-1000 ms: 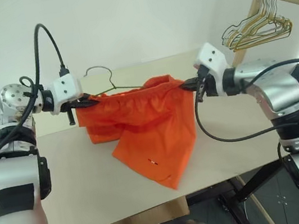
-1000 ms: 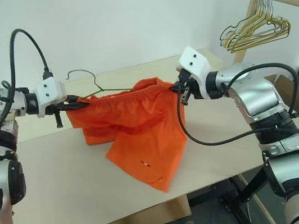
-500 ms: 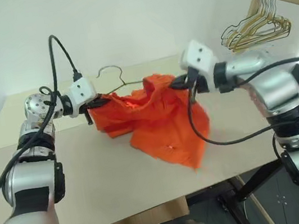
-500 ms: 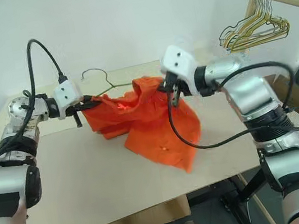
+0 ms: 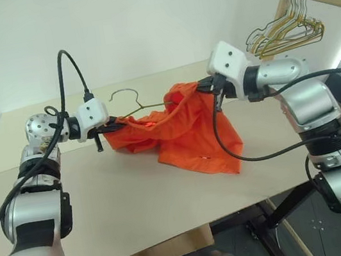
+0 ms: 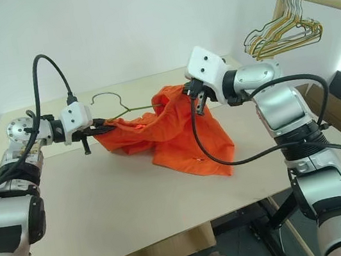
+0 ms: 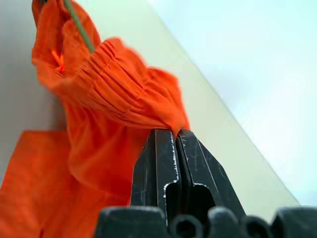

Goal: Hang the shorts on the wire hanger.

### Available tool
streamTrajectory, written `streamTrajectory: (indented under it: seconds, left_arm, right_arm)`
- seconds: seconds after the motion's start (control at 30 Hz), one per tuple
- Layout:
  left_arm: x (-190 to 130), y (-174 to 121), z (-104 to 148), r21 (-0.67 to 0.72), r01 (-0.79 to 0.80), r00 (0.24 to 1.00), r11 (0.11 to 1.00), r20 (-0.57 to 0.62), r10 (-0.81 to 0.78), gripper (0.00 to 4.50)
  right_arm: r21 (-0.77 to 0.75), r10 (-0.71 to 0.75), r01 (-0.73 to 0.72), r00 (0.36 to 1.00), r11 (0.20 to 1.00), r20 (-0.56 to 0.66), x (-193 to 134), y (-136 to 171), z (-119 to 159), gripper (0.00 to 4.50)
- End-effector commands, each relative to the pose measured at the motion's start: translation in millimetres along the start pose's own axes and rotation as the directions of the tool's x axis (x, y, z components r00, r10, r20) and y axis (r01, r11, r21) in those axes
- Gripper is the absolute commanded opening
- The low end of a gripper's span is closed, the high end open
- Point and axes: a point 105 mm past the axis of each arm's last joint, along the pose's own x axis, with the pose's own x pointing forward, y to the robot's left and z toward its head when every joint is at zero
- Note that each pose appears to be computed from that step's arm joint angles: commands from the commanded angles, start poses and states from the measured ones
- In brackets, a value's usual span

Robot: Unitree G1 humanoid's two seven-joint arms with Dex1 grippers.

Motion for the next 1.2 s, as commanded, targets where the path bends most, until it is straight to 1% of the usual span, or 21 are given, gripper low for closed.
streamTrajectory:
  seconds: [0.03,0.07,0.13,0.23,0.33,0.53,0.63,0.77,0.9,1.0,1.03,1.13,1.2]
  left_arm:
    - [-2,15,18,0.048,-0.057,0.997,0.997,0.052,0.055,0.05]
    - [-1,15,20,0.05,-0.055,0.997,0.997,0.062,0.052,0.05]
    - [-1,17,29,0.026,-0.054,0.991,0.998,0.126,0.05,0.05]
    - [-1,17,36,0.016,-0.035,0.984,0.999,0.175,0.031,0.05]
    - [-2,14,37,0.023,0.004,0.984,1.0,0.177,-0.008,0.05]
    - [-3,3,34,0.053,0.094,0.982,0.994,0.157,-0.102,0.05]
    - [-1,3,41,0.071,0.108,0.977,0.992,0.175,-0.119,0.05]
    - [4,5,47,0.1,0.12,0.975,0.988,0.175,-0.136,0.05]
    - [10,4,58,0.124,0.145,0.963,0.982,0.209,-0.168,0.05]
    - [12,5,66,0.13,0.156,0.954,0.979,0.238,-0.183,0.05]
    - [12,4,66,0.138,0.164,0.953,0.977,0.233,-0.193,0.05]
    - [14,-1,60,0.18,0.201,0.959,0.963,0.164,-0.231,0.05]
    - [15,-2,57,0.185,0.204,0.962,0.961,0.145,-0.232,0.05]
  right_arm:
    - [-0.071,-0.001,0.005,0.999,0.997,0.053,-8,1,14,0.05]
    - [-0.074,0.001,0.003,0.999,0.997,0.052,-7,2,13,0.48]
    - [-0.095,0.035,-0.03,0.998,0.995,0.05,-6,9,11,0.96]
    - [-0.126,0.045,-0.041,0.998,0.991,0.032,-2,13,7,2.0]
    - [-0.148,0.029,-0.027,1.0,0.989,0.009,0,11,1,2.0]
    - [-0.169,0.026,-0.024,1.0,0.985,0.009,0,7,-3,2.0]
    - [-0.173,0.11,-0.107,0.994,0.979,0.011,-3,15,-5,2.0]
    - [-0.127,0.233,-0.228,0.972,0.965,0.033,-7,26,-3,2.0]
    - [-0.06,0.259,-0.257,0.965,0.965,0.04,-3,26,0,2.0]
    - [-0.053,0.283,-0.282,0.959,0.958,0.019,-1,29,-5,2.0]
    - [-0.049,0.284,-0.283,0.959,0.958,0.013,0,29,-6,2.0]
    - [-0.027,0.281,-0.281,0.96,0.959,0.004,1,28,-8,2.0]
    - [-0.016,0.285,-0.285,0.959,0.958,0.004,0,28,-7,1.62]
